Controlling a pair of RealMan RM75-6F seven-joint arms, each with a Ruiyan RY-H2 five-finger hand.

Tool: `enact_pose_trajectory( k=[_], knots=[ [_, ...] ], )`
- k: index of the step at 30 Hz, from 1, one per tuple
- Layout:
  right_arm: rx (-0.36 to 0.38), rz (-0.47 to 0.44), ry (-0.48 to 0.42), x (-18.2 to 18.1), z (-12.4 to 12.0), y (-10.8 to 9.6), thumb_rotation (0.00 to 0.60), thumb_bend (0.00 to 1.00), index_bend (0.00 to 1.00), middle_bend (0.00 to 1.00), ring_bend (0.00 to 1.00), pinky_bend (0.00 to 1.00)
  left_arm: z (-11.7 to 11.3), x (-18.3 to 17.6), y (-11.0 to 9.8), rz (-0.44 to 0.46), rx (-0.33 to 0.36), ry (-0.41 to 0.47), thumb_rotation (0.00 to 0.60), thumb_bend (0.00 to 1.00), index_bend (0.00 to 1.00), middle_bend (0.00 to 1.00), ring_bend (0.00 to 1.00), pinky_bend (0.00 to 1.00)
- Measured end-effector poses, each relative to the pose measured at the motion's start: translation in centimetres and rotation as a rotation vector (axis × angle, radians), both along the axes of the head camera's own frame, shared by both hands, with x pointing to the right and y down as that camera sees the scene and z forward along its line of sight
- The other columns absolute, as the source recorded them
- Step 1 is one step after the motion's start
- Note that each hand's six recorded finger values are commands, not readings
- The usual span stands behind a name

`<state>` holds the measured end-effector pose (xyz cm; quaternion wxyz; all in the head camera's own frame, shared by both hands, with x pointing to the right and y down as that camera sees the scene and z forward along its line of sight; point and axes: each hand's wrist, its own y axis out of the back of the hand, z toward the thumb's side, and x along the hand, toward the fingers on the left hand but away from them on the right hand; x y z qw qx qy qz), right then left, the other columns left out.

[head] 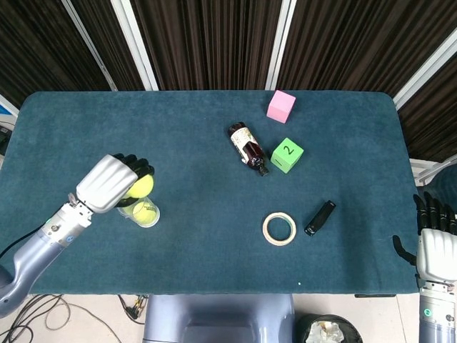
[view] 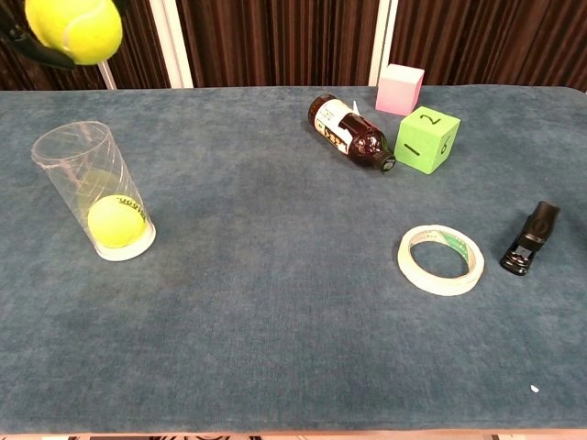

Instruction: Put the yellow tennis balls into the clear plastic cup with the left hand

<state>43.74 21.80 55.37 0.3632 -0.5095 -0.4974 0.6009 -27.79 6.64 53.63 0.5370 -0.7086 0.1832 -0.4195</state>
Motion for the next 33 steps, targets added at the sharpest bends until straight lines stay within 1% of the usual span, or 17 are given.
enact_pose_trajectory(
  k=[6, 10, 16, 19, 22, 25, 27, 30, 33],
  knots=[
    [0.008, 0.002, -0.001, 0.0, -0.2, 0.0, 0.6, 0.35, 0.08, 0.0, 0.0, 0.0, 1.4, -1.0, 0.5, 0.009, -0.038, -0.041, 0.6, 0.3, 0.47, 0.48, 0.39, 0.56],
    [0.01, 0.013, -0.002, 0.3, -0.3, -0.1, 0.6, 0.35, 0.08, 0.0, 0.0, 0.0, 2.2, -1.7, 1.0, 0.016, -0.051, -0.058, 0.6, 0.3, 0.47, 0.48, 0.39, 0.56],
    [0.01, 0.01, -0.007, 0.4, -0.3, -0.2, 0.6, 0.35, 0.08, 0.0, 0.0, 0.0, 3.2, -2.7, 1.8, 0.016, -0.071, -0.08, 0.6, 0.27, 0.47, 0.48, 0.38, 0.55],
    [0.013, 0.009, -0.007, 0.4, -0.4, -0.2, 0.6, 0.35, 0.08, 0.0, 0.0, 0.0, 3.7, -3.1, 2.0, 0.015, -0.085, -0.09, 0.6, 0.23, 0.46, 0.47, 0.37, 0.55],
    [0.017, 0.011, -0.005, 0.4, -0.5, -0.2, 0.6, 0.35, 0.08, 0.0, 0.0, 0.0, 4.2, -3.3, 2.2, 0.021, -0.096, -0.106, 0.6, 0.17, 0.45, 0.46, 0.36, 0.54],
    [0.019, 0.01, -0.004, 0.3, -0.5, -0.2, 0.6, 0.35, 0.08, 0.0, 0.0, 0.0, 4.5, -3.2, 2.3, 0.025, -0.103, -0.108, 0.6, 0.09, 0.41, 0.41, 0.33, 0.53],
    [0.019, 0.01, -0.003, 0.3, -0.4, -0.2, 0.6, 0.35, 0.08, 0.0, 0.0, 0.0, 4.4, -3.1, 2.3, 0.025, -0.103, -0.103, 0.6, 0.04, 0.37, 0.34, 0.29, 0.5],
    [0.018, 0.013, -0.002, 0.4, -0.4, -0.2, 0.6, 0.35, 0.08, 0.0, 0.0, 0.0, 4.3, -2.9, 2.3, 0.022, -0.114, -0.099, 0.6, 0.01, 0.33, 0.26, 0.23, 0.46],
    [0.019, 0.015, -0.003, 0.4, -0.4, -0.2, 0.6, 0.35, 0.08, 0.0, 0.0, 0.0, 4.1, -2.8, 2.3, 0.024, -0.126, -0.104, 0.6, 0.01, 0.33, 0.23, 0.21, 0.44]
  ],
)
